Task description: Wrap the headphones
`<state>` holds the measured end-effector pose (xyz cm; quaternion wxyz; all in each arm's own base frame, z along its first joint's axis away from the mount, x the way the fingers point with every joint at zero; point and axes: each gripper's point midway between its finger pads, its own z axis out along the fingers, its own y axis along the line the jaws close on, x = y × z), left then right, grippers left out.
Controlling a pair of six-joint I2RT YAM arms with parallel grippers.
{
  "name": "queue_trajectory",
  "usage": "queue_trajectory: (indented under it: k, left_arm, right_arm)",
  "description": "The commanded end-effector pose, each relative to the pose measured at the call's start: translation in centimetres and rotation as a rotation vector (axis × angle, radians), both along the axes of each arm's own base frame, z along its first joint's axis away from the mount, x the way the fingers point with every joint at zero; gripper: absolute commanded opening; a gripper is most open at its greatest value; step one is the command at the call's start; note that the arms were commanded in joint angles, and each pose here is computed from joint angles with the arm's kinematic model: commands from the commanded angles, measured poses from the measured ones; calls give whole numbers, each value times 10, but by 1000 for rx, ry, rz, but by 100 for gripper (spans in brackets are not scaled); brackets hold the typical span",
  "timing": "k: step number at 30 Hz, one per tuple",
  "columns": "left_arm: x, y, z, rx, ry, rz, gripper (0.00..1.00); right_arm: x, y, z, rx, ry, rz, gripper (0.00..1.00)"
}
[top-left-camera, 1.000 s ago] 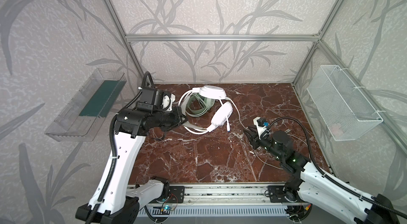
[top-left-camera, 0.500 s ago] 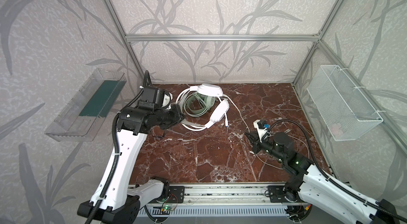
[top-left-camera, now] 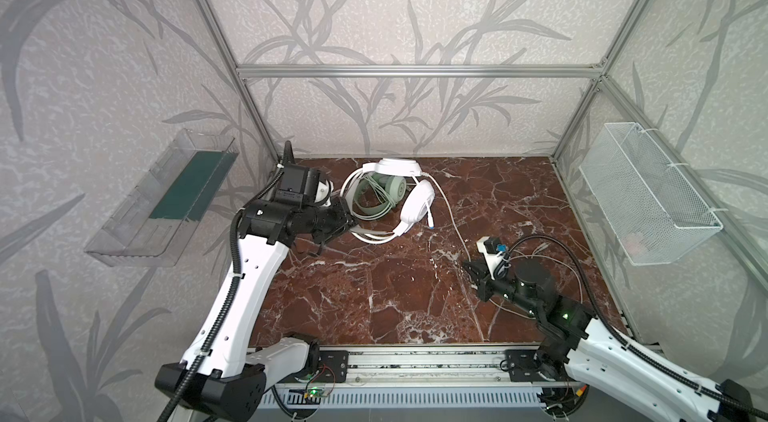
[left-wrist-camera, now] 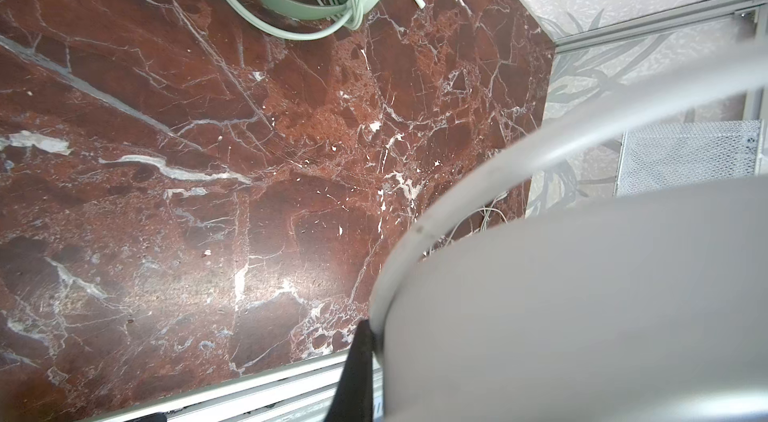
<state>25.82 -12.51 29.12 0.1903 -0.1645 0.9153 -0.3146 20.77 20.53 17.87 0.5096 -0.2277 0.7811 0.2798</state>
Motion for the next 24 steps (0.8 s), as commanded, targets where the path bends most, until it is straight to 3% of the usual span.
queue_trajectory:
  k: [1,7,14,19,24]
  left_arm:
    - [-4,-16,9,-79,-66,-108,0]
    - [-8,2,-15,55,-48,-96,0]
    - [-6,22,-30,244,-116,-99,0]
    - [-12,6,-37,327,-206,-218,0]
    - [-22,-7,-39,360,-297,-316,0]
  right_arm:
    - [13,-3,28,-2,-125,-45,0]
    - [19,0,76,-41,-184,-43,0]
    - [0,-9,139,-23,-318,-11,0]
    - [-11,-1,181,-51,-405,83,0]
    - [-8,3,215,-84,-489,94,0]
